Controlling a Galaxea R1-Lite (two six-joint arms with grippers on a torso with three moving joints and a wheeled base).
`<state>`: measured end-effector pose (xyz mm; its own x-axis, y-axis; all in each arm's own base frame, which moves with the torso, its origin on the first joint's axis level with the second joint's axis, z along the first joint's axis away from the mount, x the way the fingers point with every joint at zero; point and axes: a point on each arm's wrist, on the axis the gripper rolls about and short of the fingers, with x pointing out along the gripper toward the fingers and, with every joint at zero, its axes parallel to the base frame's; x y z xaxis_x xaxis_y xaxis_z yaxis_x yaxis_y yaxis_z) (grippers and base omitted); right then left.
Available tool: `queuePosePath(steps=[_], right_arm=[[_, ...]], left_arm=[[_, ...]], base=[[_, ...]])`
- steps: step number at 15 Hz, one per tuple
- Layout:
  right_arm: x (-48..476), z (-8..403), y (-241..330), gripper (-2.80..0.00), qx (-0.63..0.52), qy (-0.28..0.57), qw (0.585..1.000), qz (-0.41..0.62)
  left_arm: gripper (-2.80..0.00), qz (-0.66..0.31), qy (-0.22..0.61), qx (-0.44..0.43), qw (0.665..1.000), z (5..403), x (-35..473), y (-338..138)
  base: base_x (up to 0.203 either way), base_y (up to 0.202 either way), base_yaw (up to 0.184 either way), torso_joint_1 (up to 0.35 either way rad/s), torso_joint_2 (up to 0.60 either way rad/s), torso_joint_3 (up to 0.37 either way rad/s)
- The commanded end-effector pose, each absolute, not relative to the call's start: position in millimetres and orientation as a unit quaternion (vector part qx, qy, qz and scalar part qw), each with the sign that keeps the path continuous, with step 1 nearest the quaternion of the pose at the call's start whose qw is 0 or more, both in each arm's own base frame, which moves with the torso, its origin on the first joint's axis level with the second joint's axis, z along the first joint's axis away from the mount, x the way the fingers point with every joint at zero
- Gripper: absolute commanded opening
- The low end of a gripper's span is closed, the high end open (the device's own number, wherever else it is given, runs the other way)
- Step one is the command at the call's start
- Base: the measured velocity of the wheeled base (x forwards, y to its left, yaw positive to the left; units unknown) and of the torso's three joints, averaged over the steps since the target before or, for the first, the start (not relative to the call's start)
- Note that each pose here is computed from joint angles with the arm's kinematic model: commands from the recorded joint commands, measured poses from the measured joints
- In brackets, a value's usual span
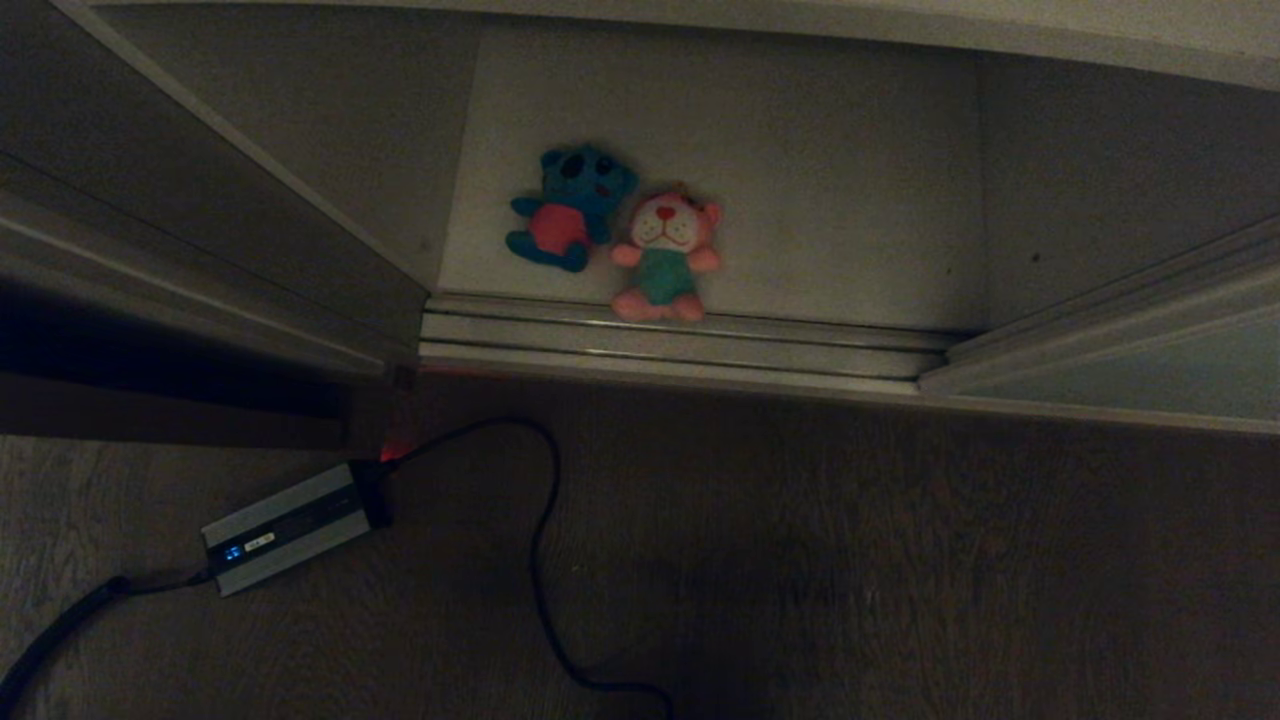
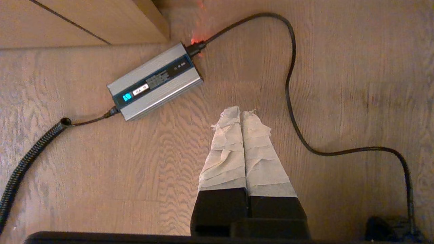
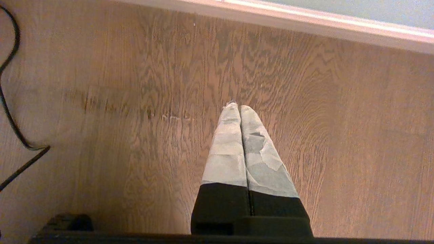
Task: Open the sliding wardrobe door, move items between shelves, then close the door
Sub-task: Close the door
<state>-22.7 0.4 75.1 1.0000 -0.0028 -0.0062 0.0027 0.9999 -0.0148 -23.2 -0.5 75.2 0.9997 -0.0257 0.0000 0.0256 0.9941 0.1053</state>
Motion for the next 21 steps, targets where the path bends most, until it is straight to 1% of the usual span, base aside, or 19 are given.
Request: queuePosePath(steps=[1, 21], right_arm=[[-22.4, 73.9, 0.4, -2.80, -0.008, 0.005, 1.000, -0.001], [-22.4, 74.1, 0.4, -2.80, -0.008, 0.005, 1.000, -0.001]], left_arm=[[-2.80, -0.014, 0.005, 0.056, 0.998, 74.4, -22.7, -0.6], [-2.80, -0.013, 0.006, 0.057, 0.998, 74.2, -22.7, -0.5]], base=[[0.000, 0.000, 0.000, -0.001, 0.00, 0.157], [0.000, 0.000, 0.000, 0.002, 0.00, 0.201]])
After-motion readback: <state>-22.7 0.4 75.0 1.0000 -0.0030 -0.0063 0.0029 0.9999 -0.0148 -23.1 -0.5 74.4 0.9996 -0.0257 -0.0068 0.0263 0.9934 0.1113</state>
